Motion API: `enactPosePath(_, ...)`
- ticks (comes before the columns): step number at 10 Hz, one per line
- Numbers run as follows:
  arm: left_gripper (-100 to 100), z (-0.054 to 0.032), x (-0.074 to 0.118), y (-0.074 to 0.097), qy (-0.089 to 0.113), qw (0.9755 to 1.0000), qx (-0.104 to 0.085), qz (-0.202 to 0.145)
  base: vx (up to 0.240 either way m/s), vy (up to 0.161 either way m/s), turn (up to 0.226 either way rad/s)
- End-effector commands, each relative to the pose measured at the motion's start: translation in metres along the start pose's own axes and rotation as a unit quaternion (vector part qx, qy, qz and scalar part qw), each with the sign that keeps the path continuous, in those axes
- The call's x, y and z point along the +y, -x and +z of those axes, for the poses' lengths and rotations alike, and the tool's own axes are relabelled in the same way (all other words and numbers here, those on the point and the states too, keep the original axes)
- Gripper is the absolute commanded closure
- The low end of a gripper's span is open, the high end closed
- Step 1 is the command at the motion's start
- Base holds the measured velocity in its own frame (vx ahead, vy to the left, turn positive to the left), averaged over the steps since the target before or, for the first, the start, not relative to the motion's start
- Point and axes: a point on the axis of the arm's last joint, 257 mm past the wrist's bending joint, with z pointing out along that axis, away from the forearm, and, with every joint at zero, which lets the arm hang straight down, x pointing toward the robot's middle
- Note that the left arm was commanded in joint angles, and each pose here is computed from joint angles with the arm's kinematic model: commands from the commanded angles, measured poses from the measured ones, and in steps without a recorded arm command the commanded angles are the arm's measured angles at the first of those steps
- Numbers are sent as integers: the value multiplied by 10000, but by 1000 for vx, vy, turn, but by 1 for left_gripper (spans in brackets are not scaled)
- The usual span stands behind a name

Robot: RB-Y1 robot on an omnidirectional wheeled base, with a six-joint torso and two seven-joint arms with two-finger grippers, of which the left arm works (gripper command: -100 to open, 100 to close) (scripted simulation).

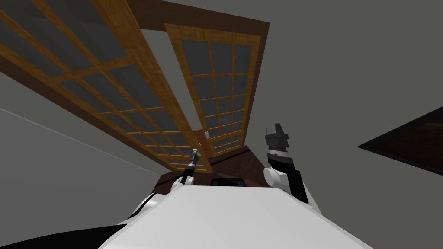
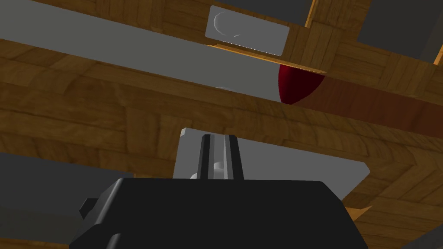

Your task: Pull the door open

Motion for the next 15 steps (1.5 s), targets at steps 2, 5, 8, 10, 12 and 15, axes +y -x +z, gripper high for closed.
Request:
enactPosePath(2, -100, 29, -2, -7, 1, 9994, 10, -355, -27, 0, -40)
enactPosePath(5, -100, 58, 1, -56, -9, 9968, 22, -804, -56, 29, -2)
enactPosePath(8, -100, 83, 4, -102, -17, 9927, 35, -1205, -63, 29, -17)
enactPosePath(10, -100, 113, 8, -156, -23, 9872, 50, -1593, -62, 23, -16)
enactPosePath(12, -100, 129, 10, -186, -26, 9821, 59, -1885, -49, 21, -12)
enactPosePath(15, -100, 162, 15, -251, -29, 9720, 78, -2349, -55, 27, -17)
